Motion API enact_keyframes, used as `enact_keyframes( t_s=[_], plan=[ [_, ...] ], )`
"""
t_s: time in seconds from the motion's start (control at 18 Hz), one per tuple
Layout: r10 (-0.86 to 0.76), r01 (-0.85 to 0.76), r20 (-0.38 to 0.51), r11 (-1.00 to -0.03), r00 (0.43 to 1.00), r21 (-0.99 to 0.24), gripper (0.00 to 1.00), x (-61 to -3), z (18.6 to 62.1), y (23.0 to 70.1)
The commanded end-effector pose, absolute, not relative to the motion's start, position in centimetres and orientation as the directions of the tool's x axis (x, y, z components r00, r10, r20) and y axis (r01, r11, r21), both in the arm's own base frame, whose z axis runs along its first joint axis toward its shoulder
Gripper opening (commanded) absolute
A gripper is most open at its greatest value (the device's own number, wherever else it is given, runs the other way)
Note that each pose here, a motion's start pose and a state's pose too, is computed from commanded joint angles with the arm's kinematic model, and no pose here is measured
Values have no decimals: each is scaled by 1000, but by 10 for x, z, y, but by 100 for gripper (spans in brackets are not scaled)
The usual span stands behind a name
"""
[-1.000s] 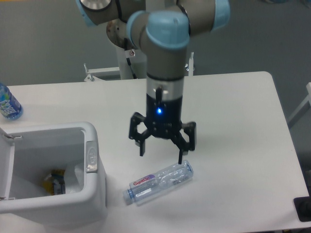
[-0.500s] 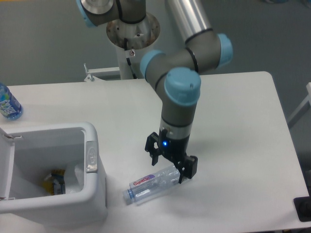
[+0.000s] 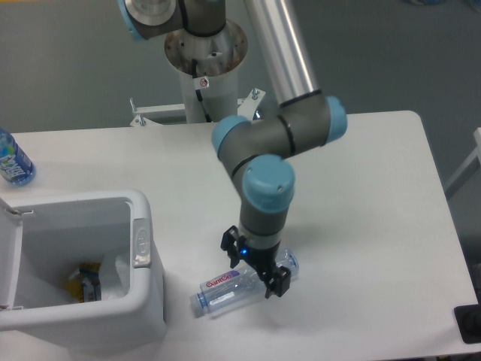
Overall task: Place the trash in the trash can
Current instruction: 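Move the open gripper over the clear water bottle and lower it, then close the gripper around the middle of the water bottle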
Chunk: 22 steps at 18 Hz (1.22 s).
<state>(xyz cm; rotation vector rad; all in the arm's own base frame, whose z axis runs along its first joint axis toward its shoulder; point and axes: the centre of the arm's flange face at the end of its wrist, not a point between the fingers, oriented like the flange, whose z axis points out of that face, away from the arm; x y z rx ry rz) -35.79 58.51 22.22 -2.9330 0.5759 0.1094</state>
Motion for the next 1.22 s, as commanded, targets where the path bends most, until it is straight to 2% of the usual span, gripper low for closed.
enact_keyframes(
  t_s=[0.5,1.0,1.06,1.11,1.22],
  plan=[
    [-346,-351,-64,-928,936,-122,100,-351,194,593],
    [-307,-311,-50,-943,950,-121,100,-347,185,595],
    [-307,-311,-54,-943,950,-121,96,-347,186,595],
    [-307,-311,-54,-943,950,-121,82,-347,187,595],
    [-301,-306,-62,-943,952,-127,63,-348,194,595]
  ],
)
